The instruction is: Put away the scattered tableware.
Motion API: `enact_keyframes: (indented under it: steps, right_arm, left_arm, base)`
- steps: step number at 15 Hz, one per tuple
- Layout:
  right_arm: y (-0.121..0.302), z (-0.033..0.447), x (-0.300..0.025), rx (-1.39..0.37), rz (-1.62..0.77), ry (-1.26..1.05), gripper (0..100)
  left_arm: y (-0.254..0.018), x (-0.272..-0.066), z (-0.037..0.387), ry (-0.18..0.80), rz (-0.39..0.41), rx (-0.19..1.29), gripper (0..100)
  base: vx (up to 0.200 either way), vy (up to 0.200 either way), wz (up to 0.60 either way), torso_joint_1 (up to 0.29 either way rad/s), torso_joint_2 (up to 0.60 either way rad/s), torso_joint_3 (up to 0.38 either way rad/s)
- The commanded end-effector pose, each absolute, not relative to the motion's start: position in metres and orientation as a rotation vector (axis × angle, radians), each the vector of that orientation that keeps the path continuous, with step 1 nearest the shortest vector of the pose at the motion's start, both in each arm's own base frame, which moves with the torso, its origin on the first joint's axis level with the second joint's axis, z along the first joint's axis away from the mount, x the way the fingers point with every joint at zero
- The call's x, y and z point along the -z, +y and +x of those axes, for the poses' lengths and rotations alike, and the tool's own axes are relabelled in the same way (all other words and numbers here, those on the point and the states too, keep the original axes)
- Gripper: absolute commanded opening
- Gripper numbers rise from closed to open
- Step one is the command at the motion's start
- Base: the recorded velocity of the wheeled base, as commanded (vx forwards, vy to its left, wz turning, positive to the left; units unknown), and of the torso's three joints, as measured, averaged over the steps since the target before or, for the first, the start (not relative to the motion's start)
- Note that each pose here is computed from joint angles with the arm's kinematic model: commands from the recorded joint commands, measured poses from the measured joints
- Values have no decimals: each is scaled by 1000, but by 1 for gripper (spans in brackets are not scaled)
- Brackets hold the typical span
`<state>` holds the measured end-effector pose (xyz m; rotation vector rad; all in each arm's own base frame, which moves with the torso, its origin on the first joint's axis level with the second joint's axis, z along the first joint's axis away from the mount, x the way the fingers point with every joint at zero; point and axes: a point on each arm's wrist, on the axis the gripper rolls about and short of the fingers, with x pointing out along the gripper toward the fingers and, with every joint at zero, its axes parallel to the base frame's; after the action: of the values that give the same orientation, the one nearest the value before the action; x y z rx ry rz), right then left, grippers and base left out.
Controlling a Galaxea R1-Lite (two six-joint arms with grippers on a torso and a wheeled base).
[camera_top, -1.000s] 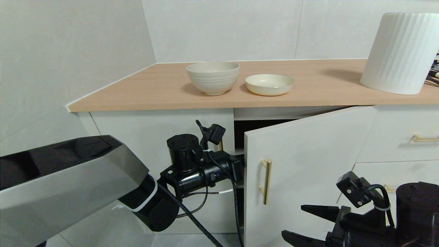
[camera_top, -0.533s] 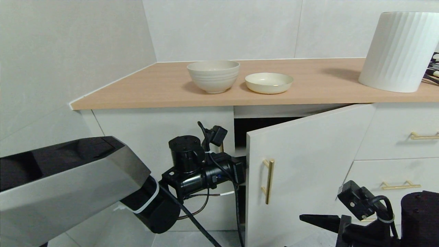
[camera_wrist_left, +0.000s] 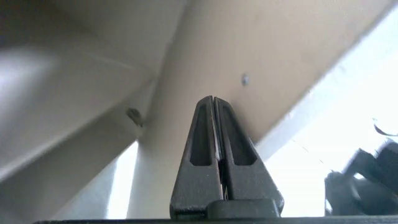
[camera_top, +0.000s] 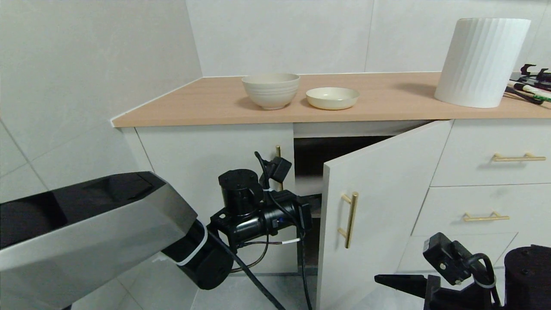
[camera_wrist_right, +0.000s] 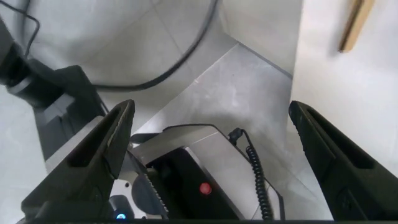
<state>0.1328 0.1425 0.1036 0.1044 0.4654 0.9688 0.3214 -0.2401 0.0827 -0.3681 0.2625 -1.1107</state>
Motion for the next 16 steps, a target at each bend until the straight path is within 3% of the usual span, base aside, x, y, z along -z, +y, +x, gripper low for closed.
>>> enact_keyframes:
  steps: [1, 5, 10, 16]
  right_arm:
    - [143, 133, -102, -969, 101, 472, 100]
    - [143, 132, -102, -972, 100, 475, 100]
    - [144, 129, -101, -987, 94, 481, 100]
    - [147, 126, -101, -1007, 89, 484, 100]
  left_arm:
    - [-250, -74, 336, 257, -369, 1110, 0]
    - [-260, -77, 337, 250, -368, 1129, 0]
    - [-260, -79, 336, 231, -369, 1133, 0]
    - [-267, -71, 339, 242, -369, 1142, 0]
  base:
    - [0, 0, 0, 0, 0, 0]
    - [0, 0, 0, 0, 0, 0]
    - [-200, 0, 0, 5, 3, -1]
    - [0, 0, 0, 0, 0, 0]
